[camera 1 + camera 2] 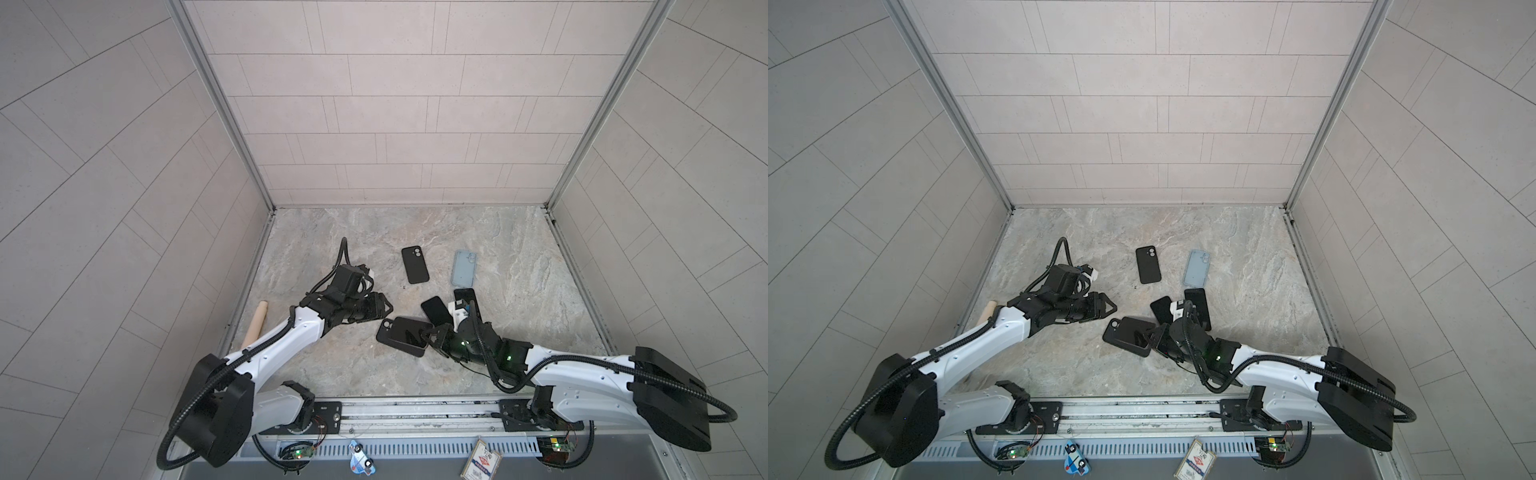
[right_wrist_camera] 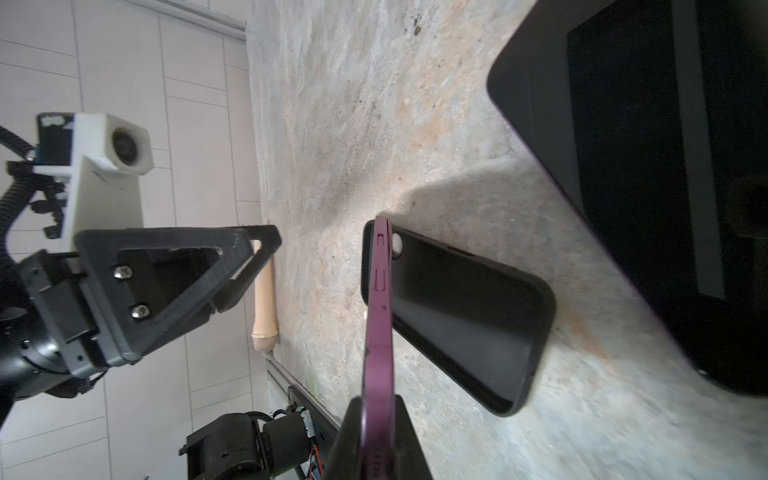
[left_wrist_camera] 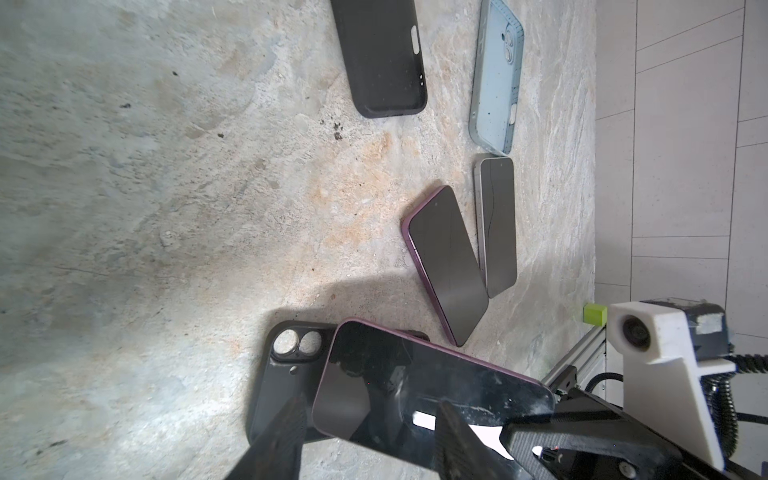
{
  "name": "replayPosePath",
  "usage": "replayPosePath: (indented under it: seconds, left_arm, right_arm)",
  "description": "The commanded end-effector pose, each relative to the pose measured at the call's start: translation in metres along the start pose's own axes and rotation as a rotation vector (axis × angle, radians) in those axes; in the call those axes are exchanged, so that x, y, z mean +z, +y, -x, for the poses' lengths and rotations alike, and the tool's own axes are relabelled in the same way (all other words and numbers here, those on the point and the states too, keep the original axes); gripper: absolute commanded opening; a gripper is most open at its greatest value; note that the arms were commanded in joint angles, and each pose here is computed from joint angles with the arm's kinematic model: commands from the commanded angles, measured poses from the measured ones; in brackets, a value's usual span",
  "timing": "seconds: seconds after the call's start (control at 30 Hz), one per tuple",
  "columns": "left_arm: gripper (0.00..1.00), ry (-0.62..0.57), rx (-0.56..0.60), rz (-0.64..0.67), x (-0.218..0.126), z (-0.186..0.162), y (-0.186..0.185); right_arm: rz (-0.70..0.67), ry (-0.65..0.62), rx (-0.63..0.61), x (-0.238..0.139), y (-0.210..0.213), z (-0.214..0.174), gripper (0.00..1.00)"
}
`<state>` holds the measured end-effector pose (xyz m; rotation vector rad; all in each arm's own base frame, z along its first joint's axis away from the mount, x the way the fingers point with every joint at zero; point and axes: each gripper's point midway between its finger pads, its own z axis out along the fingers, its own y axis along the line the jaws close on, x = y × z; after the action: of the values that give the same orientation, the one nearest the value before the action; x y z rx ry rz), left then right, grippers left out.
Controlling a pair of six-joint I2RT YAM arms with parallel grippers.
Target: Put the phone into the phone case
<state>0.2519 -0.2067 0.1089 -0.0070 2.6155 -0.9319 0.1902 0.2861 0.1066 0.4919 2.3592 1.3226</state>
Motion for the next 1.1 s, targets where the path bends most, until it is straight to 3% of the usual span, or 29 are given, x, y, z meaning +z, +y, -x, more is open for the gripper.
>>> replayPosePath:
  seconds: [0.0, 0.43, 0.7, 1.07]
  left_arm:
    - [0.56, -0.010, -0.009, -0.022, 0.003, 0.002, 0.000]
    - [0.56, 0.023, -0.002, 0.043, 0.002, -0.009, 0.015]
    - [0.45, 0.059, -0.021, 0.063, 0.010, -0.018, 0.025]
    - [0.44, 0.072, -0.066, 0.059, 0.022, -0.027, 0.035]
  right_arm:
    - [0.163, -0.009, 0.073, 0.001, 0.034, 0.003, 0.00]
    - [0.066, -0.001, 0.174, 0.007, -0.004, -0.003, 0.00]
    - [0.022, 0.035, 0.180, 0.005, -0.013, -0.010, 0.00]
    - [-0.061, 0.044, 0.217, 0.009, -0.033, -0.014, 0.02]
